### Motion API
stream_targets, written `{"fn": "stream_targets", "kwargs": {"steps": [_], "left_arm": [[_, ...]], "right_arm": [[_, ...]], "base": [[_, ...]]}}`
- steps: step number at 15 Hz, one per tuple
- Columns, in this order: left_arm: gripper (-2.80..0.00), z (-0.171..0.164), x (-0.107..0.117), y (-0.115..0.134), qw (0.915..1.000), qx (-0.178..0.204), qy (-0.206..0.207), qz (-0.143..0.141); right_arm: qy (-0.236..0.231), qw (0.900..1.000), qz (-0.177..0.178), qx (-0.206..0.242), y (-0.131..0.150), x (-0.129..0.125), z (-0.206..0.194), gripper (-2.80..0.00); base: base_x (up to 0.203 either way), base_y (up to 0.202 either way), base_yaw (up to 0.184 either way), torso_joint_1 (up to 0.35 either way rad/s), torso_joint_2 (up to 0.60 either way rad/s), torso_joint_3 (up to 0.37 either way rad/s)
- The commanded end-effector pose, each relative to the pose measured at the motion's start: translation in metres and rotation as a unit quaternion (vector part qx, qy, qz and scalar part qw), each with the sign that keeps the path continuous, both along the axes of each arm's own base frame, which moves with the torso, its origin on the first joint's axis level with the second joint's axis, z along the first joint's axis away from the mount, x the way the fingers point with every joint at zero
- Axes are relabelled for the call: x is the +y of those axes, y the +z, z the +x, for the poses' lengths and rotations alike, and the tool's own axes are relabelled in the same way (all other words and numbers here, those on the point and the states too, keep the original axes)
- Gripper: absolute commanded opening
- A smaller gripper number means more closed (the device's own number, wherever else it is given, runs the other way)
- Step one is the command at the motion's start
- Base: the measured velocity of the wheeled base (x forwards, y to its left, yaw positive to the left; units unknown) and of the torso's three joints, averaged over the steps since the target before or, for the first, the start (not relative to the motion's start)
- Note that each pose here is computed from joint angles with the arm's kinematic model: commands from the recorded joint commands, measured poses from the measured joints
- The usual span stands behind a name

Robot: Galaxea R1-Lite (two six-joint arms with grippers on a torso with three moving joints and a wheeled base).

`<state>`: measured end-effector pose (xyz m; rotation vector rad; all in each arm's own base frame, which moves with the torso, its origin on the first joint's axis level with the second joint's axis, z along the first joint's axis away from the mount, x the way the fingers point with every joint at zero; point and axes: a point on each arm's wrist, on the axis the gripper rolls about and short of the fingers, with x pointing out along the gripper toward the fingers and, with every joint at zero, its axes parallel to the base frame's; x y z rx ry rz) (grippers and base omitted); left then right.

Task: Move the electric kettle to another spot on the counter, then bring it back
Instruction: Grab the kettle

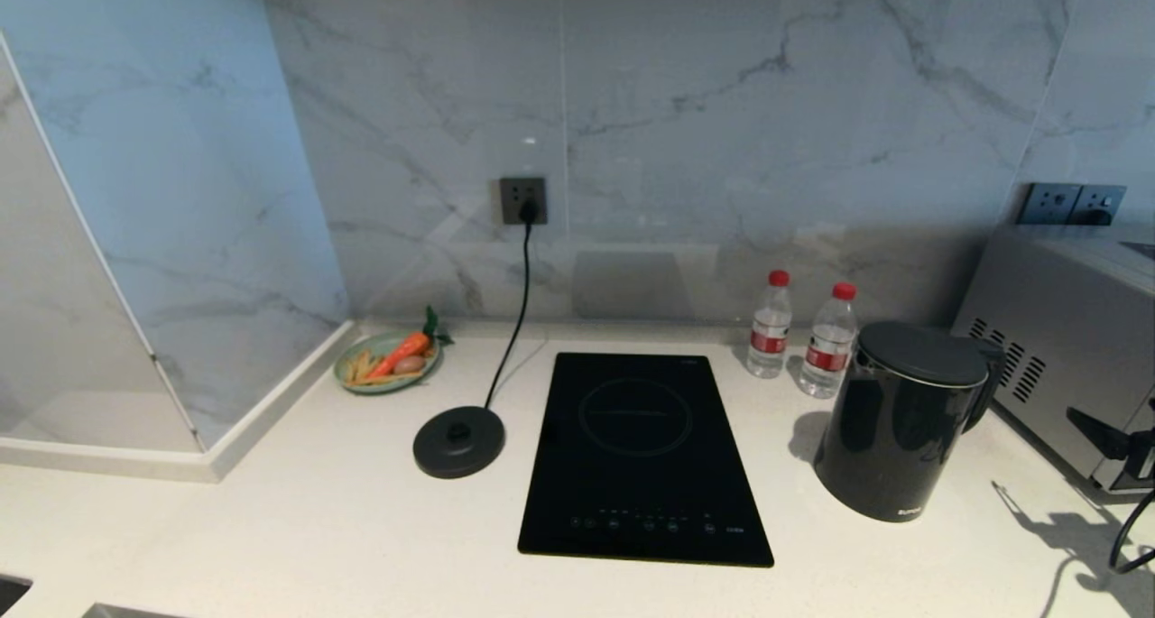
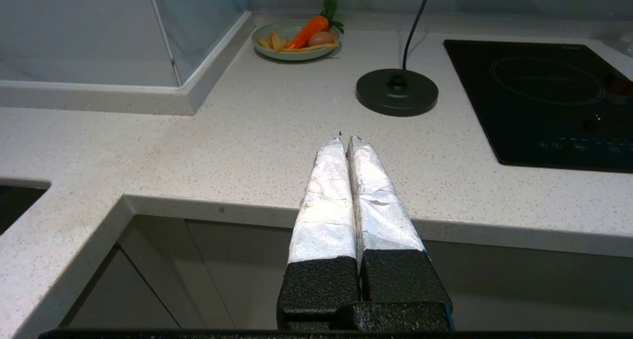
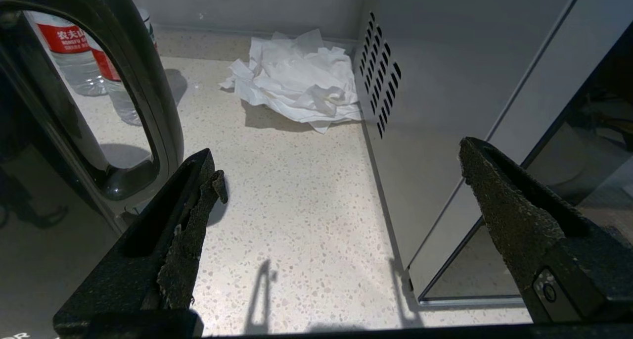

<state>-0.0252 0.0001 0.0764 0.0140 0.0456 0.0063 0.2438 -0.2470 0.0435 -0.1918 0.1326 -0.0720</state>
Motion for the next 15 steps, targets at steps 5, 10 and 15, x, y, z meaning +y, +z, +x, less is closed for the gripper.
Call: {"fn": "stream_targets", "kwargs": {"steps": [5, 10, 15], "left_arm": [[-2.80, 0.000, 0.000, 0.000, 1.0000, 0.000, 0.000, 0.000], [-2.80, 0.000, 0.000, 0.000, 1.0000, 0.000, 0.000, 0.000], [-2.80, 0.000, 0.000, 0.000, 1.0000, 0.000, 0.000, 0.000]], "right_arm": [[0.044, 0.998, -0.028, 0.018, -0.011, 0.025, 0.011, 0.00], [0.030, 0.999, -0.035, 0.022, -0.010, 0.035, 0.021, 0.00], [0.021, 0.999, -0.036, 0.007, -0.006, 0.028, 0.031, 0.00]], "base": [[0.000, 0.000, 0.000, 0.000, 0.00, 0.000], [0.000, 0.000, 0.000, 0.000, 0.00, 0.000], [0.000, 0.000, 0.000, 0.000, 0.00, 0.000]]}}
